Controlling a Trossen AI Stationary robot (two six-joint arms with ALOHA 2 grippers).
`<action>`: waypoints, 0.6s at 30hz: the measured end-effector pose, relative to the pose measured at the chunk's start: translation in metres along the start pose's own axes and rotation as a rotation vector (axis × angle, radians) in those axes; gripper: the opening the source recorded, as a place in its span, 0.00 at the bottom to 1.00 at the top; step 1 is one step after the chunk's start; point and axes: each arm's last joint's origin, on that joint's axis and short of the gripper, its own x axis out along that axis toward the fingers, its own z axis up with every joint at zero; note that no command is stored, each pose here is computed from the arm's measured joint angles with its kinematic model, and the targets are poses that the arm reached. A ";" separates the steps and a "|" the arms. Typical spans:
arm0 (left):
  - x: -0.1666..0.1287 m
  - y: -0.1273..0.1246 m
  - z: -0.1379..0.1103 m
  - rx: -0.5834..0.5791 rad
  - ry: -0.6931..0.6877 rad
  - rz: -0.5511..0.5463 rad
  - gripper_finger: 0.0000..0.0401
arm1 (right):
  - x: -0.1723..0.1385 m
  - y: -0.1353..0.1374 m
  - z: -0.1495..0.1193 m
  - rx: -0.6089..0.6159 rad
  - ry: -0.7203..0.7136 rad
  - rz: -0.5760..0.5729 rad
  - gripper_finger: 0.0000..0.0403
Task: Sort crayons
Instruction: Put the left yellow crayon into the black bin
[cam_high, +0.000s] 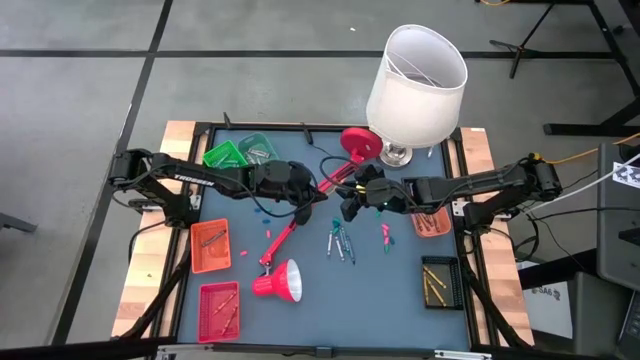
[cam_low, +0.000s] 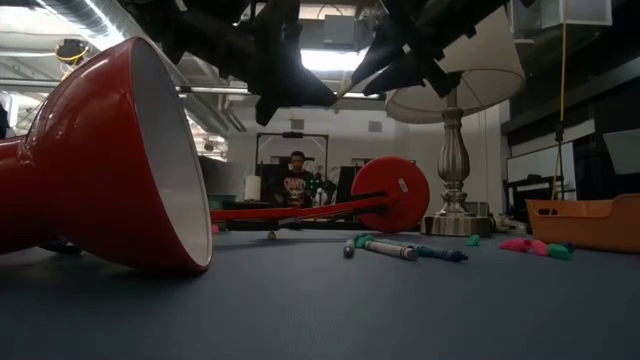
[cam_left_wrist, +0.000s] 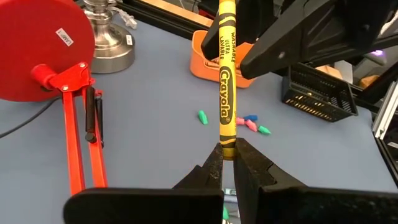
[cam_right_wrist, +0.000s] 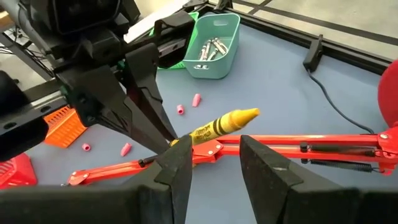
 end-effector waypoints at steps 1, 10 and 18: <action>0.000 -0.001 0.000 0.000 0.001 -0.002 0.00 | 0.000 0.000 0.000 0.002 -0.005 0.004 0.33; 0.000 -0.012 0.002 0.038 -0.047 -0.047 0.00 | 0.000 0.005 0.006 0.008 -0.062 0.046 0.33; -0.001 -0.016 0.002 0.043 -0.054 -0.060 0.00 | -0.001 0.007 0.009 -0.001 -0.085 0.062 0.33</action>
